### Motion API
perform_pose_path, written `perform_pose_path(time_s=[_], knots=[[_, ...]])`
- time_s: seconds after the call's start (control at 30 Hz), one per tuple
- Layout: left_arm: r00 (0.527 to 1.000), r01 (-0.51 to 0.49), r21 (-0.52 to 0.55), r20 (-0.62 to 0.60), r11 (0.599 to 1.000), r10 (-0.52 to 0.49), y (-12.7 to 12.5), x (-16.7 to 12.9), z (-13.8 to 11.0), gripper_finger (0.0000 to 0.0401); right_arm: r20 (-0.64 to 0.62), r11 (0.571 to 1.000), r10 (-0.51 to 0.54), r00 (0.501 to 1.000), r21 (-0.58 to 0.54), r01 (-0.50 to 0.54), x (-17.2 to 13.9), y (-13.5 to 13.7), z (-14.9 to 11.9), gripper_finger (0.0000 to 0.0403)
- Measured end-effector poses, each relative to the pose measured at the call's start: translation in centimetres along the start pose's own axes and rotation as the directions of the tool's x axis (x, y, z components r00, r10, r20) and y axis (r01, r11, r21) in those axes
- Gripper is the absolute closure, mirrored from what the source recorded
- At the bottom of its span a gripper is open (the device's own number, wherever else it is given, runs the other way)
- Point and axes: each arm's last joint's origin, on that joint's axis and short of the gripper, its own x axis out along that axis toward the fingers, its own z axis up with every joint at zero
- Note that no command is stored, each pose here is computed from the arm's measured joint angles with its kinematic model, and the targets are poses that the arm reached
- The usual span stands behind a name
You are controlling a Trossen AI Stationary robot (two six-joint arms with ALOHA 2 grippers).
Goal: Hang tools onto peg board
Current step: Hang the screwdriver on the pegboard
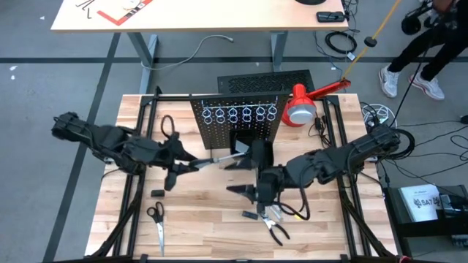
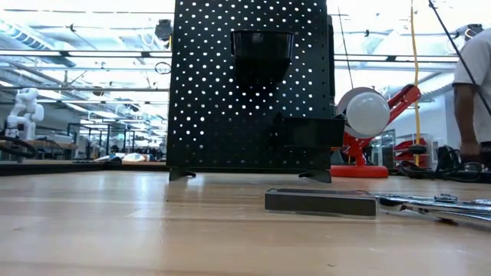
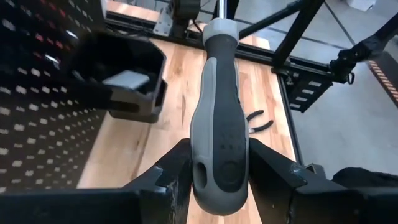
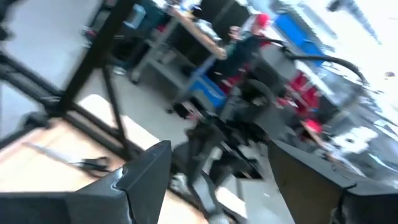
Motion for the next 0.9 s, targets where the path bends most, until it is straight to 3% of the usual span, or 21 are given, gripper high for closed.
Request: perform_pose_path(time_s=[0.4, 0.73, 0.9], knots=[[0.993, -0.051, -0.065, 0.099, 0.997, 0.058, 0.8, -5.8, 5.6, 0.0265, -0.022, 0.981, -0.173, 0.985, -0.096, 0.17, -1.3, -3.3, 2.4, 0.0138], [0.992, -0.121, -0.043, 0.039, 0.992, 0.123, 0.5, -6.3, 9.9, 0.0265, -0.033, 0.968, -0.201, 0.979, -0.159, 0.193, -1.4, -3.6, 2.6, 0.0138], [0.99, -0.142, -0.037, 0.018, 0.989, 0.143, 0.3, -6.1, 12.0, 0.0265, -0.051, 0.946, -0.232, 0.971, -0.246, 0.213, -1.3, -3.7, 2.6, 0.0138]])
